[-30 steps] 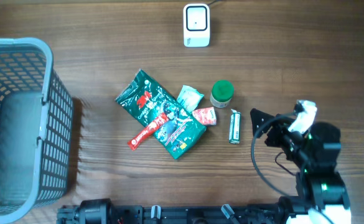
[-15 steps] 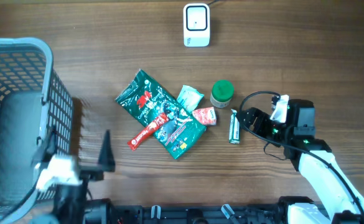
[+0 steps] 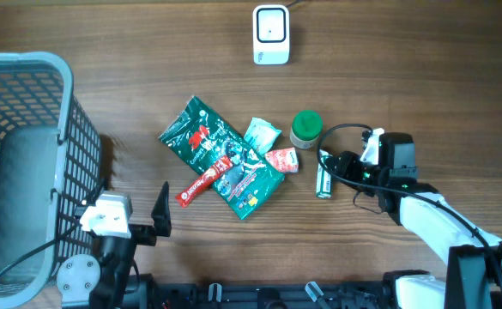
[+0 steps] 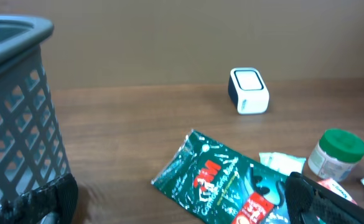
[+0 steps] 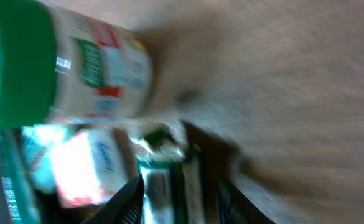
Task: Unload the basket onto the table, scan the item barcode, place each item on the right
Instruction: 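Grasp the AXE box with the right gripper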
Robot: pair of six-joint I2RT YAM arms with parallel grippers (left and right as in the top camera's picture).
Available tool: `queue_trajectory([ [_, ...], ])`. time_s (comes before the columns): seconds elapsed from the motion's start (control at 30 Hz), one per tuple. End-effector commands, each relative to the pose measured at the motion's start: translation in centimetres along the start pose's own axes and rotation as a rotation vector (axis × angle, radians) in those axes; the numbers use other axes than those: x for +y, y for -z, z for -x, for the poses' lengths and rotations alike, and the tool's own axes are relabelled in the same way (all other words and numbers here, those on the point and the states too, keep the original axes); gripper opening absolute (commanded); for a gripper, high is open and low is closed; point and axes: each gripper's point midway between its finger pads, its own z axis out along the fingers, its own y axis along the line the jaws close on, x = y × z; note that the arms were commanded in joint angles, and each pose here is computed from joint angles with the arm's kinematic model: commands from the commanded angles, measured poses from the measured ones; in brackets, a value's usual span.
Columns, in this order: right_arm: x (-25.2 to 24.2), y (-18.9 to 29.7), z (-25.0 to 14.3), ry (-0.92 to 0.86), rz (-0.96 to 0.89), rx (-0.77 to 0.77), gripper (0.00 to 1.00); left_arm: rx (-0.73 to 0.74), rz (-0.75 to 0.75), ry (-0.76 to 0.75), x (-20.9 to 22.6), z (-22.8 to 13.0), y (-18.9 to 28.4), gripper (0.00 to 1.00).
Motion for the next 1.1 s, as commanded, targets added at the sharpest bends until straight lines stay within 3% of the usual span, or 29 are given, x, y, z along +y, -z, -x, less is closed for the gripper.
queue_trajectory([
  [0.0, 3.4, 0.1, -0.2, 0.02, 0.172, 0.045, 0.37, 0.039, -0.008, 0.015, -0.1, -1.1, 0.0, 1.0],
  [0.3, 8.5, 0.0, -1.9, 0.163, 0.34, 0.087, 0.34, 0.135, -0.007, 0.033, -0.2, -3.4, 0.2, 1.0],
  [0.47, 9.4, 1.5, -1.5, 0.233, 0.348, 0.05, 0.34, 0.299, -0.007, 0.064, -0.3, -7.4, 1.1, 1.0],
  [0.53, 8.4, 2.5, -0.7, 0.245, 0.236, 0.015, 0.34, 0.395, -0.007, 0.082, -0.5, -9.6, 1.9, 1.0],
  [0.7, 7.4, 7.0, 1.4, 0.288, -0.045, -0.107, 0.34, 0.4, -0.007, 0.083, -0.5, -9.7, 2.0, 1.0],
  [1.07, 9.3, 7.1, 0.8, 0.386, -0.133, -0.194, 0.35, 0.4, -0.007, 0.083, -0.5, -9.7, 2.0, 1.0],
])
